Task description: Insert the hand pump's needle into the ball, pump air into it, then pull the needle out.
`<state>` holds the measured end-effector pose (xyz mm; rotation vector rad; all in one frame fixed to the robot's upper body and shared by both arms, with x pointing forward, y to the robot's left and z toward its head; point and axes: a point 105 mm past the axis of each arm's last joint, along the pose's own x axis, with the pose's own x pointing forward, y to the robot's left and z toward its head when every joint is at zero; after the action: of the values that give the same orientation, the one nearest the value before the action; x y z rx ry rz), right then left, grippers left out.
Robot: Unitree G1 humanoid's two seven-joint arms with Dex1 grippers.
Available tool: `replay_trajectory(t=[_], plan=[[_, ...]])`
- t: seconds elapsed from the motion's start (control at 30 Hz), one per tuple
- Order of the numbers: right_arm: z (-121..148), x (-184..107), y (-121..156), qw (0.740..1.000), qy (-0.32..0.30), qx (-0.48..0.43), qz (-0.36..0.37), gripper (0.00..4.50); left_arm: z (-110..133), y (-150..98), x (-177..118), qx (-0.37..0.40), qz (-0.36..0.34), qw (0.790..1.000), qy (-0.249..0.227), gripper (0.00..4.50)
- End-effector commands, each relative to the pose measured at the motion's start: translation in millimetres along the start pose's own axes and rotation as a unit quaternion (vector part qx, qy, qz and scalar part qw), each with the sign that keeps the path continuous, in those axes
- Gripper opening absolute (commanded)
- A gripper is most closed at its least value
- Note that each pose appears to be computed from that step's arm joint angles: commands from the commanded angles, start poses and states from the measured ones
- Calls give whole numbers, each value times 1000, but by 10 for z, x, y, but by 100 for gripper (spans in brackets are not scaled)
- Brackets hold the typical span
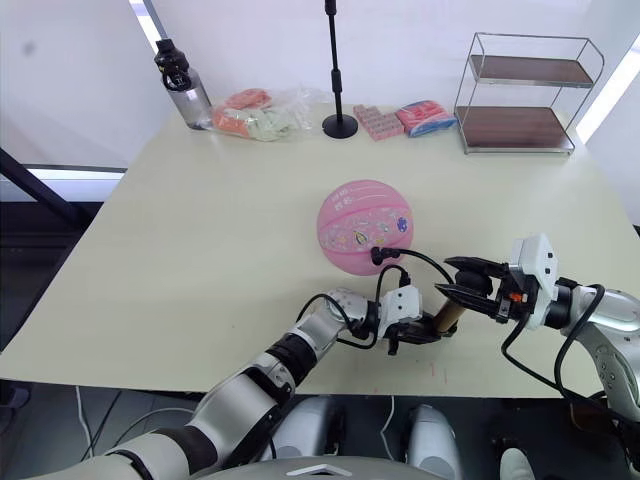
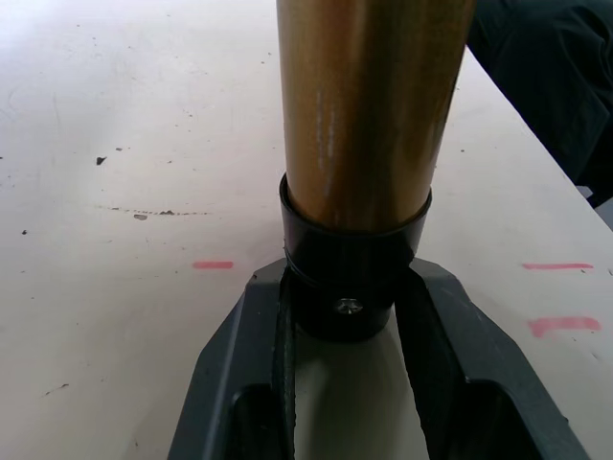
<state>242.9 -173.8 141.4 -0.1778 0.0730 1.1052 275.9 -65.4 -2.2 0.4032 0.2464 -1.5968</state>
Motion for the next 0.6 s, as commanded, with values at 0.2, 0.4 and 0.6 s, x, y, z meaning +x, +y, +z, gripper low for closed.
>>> replay_trajectory(t=[0.2,0.4,0.6], plan=[[605,-148,-105,1000,-28,-8,-2,163,-322,-204,45,-35,-35,997,56,107],[1127,-363,-159,999,-31,-25,0,163,-342,-198,48,-40,-27,997,56,107],[1618,-494,-196,997,-58,-49,-5,163,-336,-205,64,-40,-27,997,55,107]])
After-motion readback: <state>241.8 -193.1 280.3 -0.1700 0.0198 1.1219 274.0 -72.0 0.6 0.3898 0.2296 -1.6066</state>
